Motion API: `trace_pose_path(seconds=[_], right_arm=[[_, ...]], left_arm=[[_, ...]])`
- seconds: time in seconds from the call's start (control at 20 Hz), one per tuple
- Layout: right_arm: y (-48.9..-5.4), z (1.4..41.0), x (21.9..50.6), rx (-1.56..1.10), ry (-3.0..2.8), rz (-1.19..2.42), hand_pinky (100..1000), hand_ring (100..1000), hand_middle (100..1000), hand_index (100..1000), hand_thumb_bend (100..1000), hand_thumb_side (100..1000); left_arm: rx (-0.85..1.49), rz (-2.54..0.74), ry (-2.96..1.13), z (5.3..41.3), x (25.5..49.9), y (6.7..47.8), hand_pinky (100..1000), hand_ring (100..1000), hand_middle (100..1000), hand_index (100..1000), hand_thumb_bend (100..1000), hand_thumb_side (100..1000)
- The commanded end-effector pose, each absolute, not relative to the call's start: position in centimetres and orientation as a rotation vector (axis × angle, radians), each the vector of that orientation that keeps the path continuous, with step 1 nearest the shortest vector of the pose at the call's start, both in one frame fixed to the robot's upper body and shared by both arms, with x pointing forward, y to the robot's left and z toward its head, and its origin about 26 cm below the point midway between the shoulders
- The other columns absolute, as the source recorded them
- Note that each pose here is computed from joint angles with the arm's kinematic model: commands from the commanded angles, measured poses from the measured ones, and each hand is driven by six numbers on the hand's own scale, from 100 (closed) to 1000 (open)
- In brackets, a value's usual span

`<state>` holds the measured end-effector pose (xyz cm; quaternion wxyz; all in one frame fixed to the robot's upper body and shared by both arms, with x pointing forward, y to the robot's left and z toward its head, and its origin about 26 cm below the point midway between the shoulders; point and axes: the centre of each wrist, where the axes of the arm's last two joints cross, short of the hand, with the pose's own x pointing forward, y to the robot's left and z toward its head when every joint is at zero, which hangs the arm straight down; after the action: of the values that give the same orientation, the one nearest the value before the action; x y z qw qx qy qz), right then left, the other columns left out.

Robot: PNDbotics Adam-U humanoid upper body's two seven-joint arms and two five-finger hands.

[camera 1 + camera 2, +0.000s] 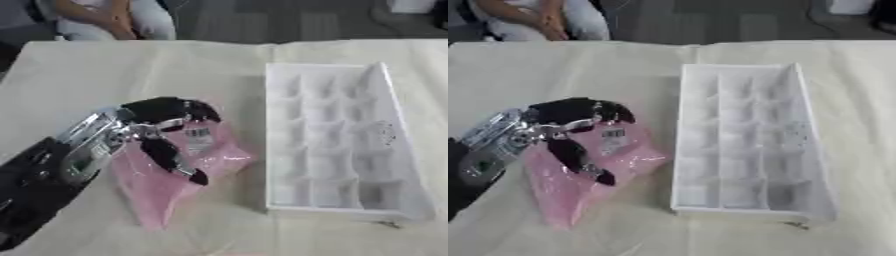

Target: Pick up objects on the table and place them in the box.

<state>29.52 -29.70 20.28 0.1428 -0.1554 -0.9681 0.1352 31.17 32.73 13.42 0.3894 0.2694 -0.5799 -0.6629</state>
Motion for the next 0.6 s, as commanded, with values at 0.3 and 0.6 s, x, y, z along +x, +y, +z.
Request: trace_pose_path(seconds=[0.3, 0.6], right_arm=[[-29.5, 21.4, 29.5, -0.451, -2.828, 0.407, 100, 104, 100, 463, 371, 1000], [-29.5, 21.4, 29.5, -0.451, -2.83, 0.408, 100, 104, 100, 464, 371, 1000]], left_arm=[[0.734, -1.745, -1.377, 13.6, 30.6, 34.8, 720, 804, 870, 942, 814, 853], [0.743, -1.755, -1.364, 13.5, 30.4, 35.2, 716, 789, 859, 934, 796, 856]])
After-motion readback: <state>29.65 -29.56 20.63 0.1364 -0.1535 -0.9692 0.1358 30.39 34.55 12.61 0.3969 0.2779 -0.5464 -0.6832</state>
